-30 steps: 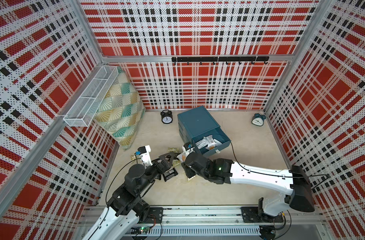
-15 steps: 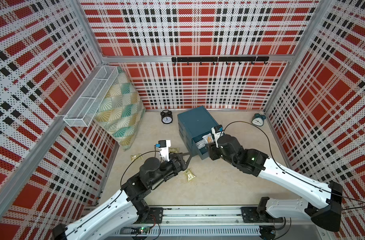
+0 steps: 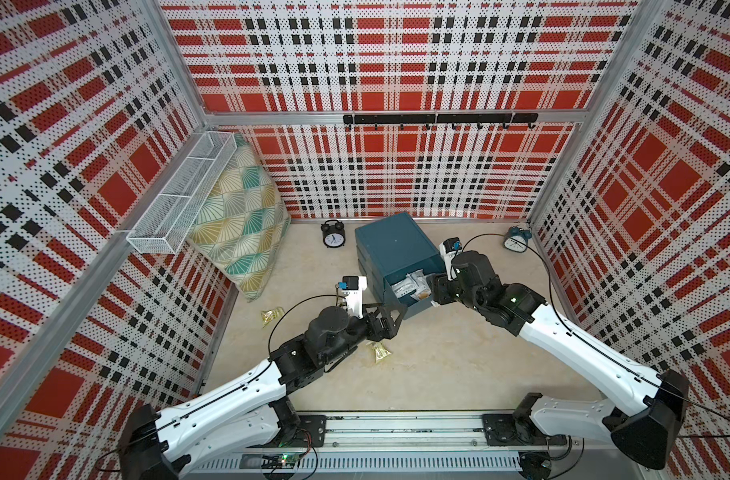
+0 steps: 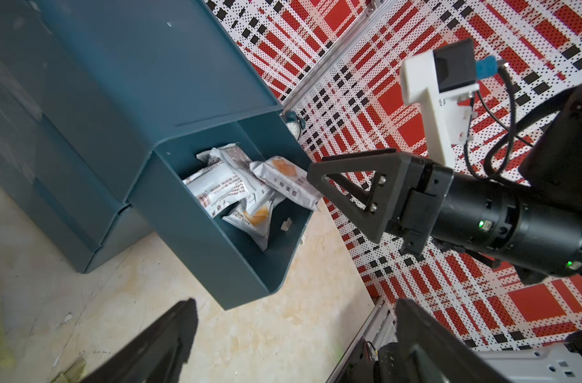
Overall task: Place the cookies into the drawer by color
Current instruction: Place the cookie in the drawer.
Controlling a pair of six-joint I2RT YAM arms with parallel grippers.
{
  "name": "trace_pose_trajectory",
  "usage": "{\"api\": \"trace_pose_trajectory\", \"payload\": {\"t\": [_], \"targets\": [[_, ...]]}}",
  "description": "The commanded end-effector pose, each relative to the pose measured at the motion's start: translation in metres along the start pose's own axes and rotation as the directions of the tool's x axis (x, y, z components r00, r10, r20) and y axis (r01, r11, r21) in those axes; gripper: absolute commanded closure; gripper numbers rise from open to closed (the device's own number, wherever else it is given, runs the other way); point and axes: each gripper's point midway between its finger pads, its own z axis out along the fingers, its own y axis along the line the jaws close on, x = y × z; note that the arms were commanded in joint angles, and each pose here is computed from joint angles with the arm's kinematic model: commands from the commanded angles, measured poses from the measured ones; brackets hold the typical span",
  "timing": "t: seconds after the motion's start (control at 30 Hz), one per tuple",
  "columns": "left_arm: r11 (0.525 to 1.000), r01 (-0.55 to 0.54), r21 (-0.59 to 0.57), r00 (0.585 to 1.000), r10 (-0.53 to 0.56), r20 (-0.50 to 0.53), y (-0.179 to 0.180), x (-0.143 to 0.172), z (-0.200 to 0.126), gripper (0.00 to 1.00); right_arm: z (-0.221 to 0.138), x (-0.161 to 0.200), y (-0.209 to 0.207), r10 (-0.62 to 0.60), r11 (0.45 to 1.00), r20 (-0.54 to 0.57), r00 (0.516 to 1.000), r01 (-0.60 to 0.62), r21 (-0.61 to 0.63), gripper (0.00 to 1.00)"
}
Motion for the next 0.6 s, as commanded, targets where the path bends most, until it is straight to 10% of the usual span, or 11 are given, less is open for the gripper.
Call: {"api": "trace_pose_trajectory", "payload": {"t": [0.0,0.57], "targets": [[1.0,-0.013,0.004,0.998,0.012,0.056,-0.006,-0.022,-0.003,0.01,-0.001,-0.011,0.002,-0.02,1.0,0.011,1.0,0.02,-0.008,0.37],[0.999,-0.008,-0.052,0.998,0.011,0.054,0.033,-0.083,-0.007,0.01,-0.05,0.016,0.011,0.035,0.98,0.044,0.998,-0.026,-0.196,0.33]]}}
